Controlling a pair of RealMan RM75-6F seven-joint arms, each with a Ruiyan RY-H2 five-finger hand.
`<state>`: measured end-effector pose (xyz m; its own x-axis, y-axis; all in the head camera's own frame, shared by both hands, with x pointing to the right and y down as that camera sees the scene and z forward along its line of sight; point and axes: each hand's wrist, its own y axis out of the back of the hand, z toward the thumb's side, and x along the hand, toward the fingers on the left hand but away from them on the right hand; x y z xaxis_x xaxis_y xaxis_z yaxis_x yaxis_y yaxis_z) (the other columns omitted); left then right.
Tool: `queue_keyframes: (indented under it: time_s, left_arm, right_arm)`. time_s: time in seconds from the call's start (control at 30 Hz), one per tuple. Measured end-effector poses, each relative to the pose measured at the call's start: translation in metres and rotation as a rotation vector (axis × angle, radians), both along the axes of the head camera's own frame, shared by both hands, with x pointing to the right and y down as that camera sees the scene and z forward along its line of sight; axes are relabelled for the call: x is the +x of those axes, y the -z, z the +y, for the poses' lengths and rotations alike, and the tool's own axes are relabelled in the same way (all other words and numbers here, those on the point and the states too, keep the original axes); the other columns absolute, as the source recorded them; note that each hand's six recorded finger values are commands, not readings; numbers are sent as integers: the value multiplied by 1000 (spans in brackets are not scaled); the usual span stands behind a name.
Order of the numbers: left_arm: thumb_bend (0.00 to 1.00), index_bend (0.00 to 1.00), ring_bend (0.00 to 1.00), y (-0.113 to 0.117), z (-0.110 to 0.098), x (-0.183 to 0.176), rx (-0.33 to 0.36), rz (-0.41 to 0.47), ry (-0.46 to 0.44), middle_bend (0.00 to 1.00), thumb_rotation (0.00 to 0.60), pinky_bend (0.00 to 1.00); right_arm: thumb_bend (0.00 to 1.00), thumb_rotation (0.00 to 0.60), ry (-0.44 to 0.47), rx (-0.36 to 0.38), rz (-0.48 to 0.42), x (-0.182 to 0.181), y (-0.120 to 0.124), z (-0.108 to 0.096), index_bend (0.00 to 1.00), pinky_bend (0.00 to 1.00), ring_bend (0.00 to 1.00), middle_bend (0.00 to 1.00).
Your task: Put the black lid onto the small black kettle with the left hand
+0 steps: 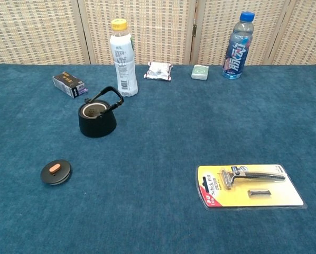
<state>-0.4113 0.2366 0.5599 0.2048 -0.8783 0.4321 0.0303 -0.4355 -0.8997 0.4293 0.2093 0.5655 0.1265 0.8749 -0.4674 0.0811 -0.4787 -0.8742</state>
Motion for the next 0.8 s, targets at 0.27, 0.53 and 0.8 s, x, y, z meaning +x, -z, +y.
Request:
queue_keyframes:
  time_s: [0.27,0.53,0.8]
  left_arm:
    - [79,200,718,-1,-9,30,-48,59,-95,857,600,954]
    - [54,179,857,-7,-14,46,-51,16,-174,994,600,1000]
    - [53,188,915,-31,-13,66,-136,-8,-219,1000,600,1000]
  right_arm:
    - [84,600,0,0,-6,0,0,-1,264,389,268,297]
    - [84,600,-7,12,-6,2,3,-2,265,389,268,297]
    - [84,600,-16,31,2,3,6,-2,265,389,268,297]
